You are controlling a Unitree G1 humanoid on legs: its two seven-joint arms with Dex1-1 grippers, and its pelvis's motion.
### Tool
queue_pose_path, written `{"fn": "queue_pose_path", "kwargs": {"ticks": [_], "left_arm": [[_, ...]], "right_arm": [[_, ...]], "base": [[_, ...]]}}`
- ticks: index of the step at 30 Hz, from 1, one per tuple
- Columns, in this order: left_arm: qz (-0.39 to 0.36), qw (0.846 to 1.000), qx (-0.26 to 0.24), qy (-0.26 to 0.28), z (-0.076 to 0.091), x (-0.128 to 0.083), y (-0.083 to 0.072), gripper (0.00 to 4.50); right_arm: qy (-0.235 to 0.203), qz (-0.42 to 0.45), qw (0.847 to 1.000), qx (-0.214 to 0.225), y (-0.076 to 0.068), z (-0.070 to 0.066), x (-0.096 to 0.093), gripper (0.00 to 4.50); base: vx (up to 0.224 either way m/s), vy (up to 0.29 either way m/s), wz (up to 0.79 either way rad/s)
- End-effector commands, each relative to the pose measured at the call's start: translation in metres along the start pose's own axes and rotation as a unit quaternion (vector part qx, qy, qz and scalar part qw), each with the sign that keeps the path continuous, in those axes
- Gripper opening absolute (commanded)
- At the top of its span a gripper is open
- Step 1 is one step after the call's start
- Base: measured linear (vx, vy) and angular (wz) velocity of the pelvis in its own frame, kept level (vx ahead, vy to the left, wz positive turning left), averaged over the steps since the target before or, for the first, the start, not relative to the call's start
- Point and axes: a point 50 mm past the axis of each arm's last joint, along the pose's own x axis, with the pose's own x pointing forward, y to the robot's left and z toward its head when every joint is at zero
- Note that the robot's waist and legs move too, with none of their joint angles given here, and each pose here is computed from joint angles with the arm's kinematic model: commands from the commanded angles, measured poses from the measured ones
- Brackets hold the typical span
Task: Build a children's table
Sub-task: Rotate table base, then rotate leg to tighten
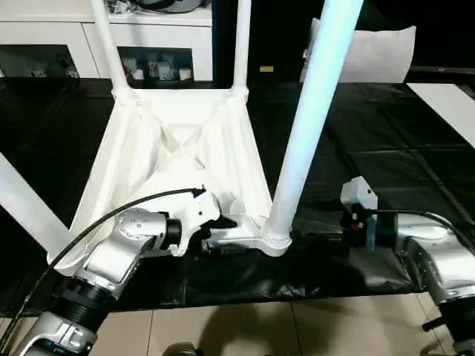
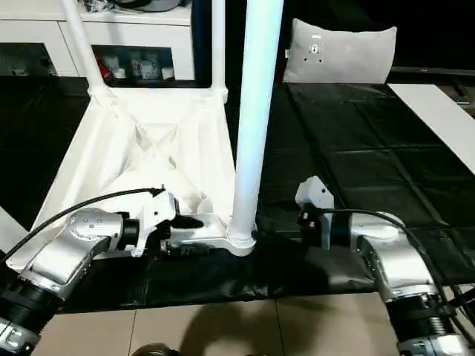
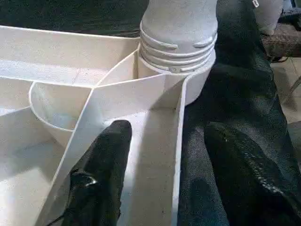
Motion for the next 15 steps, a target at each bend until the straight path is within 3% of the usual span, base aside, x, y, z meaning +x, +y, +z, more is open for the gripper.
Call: {"fn": "queue_pose_path", "kwargs": {"ticks": [1,8,9,15], "left_arm": [[-0.01,1.0,0.001,0.026,-0.005,0.001,0.001,2.49],[-0.02,0.999,0.009,0.049,-0.006,0.001,0.002,1.98],[-0.021,0.998,0.009,0.051,-0.006,0.001,0.002,1.93],[-0.031,0.997,0.016,0.068,-0.008,0.002,0.002,1.48]], "right_arm": [[0.002,0.017,1.0,-0.003,0.002,0.004,-0.001,4.5],[0.001,0.025,1.0,-0.003,0.002,0.007,0.001,4.5],[0.001,0.026,1.0,-0.002,0.002,0.007,0.002,4.21],[-0.003,0.038,0.999,0.001,0.003,0.008,0.009,3.7]], "base": [[0.0,0.0,0.0],[0.0,0.0,0.0],[0.0,0.0,0.0],[0.0,0.0,0.0]]}}
